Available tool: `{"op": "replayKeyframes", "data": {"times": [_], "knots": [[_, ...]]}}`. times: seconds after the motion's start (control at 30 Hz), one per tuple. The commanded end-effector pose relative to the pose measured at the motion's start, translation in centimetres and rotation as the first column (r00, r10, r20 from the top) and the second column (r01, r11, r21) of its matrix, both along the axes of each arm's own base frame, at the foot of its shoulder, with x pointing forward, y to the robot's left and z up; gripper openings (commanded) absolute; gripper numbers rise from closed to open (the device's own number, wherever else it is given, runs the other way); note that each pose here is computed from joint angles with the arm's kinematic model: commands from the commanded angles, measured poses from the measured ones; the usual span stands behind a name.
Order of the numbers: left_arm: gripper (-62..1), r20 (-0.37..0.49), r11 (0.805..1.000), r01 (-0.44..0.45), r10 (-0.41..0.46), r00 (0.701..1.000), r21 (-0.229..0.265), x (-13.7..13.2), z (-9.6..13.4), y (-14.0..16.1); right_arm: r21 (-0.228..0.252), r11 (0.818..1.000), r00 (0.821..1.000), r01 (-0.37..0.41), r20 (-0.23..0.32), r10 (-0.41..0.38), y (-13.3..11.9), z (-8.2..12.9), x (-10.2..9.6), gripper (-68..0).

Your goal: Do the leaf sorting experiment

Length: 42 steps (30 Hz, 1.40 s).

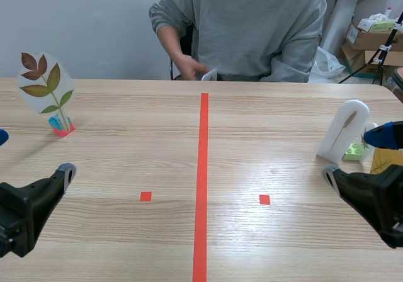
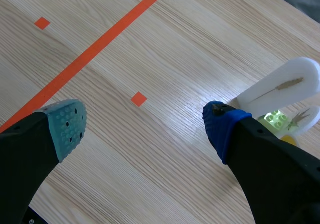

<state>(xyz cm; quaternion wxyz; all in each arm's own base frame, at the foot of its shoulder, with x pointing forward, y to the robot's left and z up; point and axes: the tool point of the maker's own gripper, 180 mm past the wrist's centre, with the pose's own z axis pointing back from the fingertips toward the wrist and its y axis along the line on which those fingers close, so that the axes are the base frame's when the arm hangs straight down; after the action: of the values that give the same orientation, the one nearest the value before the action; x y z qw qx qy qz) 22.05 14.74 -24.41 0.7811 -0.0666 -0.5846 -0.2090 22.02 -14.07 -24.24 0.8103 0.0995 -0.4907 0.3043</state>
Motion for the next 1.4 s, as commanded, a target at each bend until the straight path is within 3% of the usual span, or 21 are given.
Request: {"op": "replayKeyframes", "data": {"times": [0.0, 0.2, 0.43, 0.67, 1.37], "knots": [[1.4, -0.007, 1.0, 0.025, -0.025, 1.0, -0.001, -0.3, 0.0, -0.3, -0.005, 1.0, 1.0, -0.016, 0.01, 0.016, 0.0, 0.3, 0.1, -19.9], [1.4, -0.062, 0.997, 0.073, -0.073, 0.995, -0.001, -1.7, -0.7, -1.2, 0.003, 0.999, 0.999, -0.042, -0.008, 0.042, 0.5, 0.0, -0.5, -19.9], [1.4, -0.112, 0.993, 0.11, -0.115, 0.987, -0.05, -2.8, -1.3, -2.1, -0.02, 0.998, 0.998, -0.055, -0.023, 0.054, 0.2, -0.3, -0.8, -19.9], [1.4, -0.103, 0.991, 0.12, -0.126, 0.987, -0.056, -2.7, -1.1, -2.3, -0.037, 0.998, 0.998, -0.049, -0.052, 0.047, -0.1, -0.9, -1.0, -19.9], [1.4, -0.105, 0.991, 0.122, -0.128, 0.986, -0.056, -2.7, -1.1, -2.3, -0.019, 0.999, 0.998, -0.048, -0.037, 0.047, 0.2, -0.6, -0.9, -19.9]]}}
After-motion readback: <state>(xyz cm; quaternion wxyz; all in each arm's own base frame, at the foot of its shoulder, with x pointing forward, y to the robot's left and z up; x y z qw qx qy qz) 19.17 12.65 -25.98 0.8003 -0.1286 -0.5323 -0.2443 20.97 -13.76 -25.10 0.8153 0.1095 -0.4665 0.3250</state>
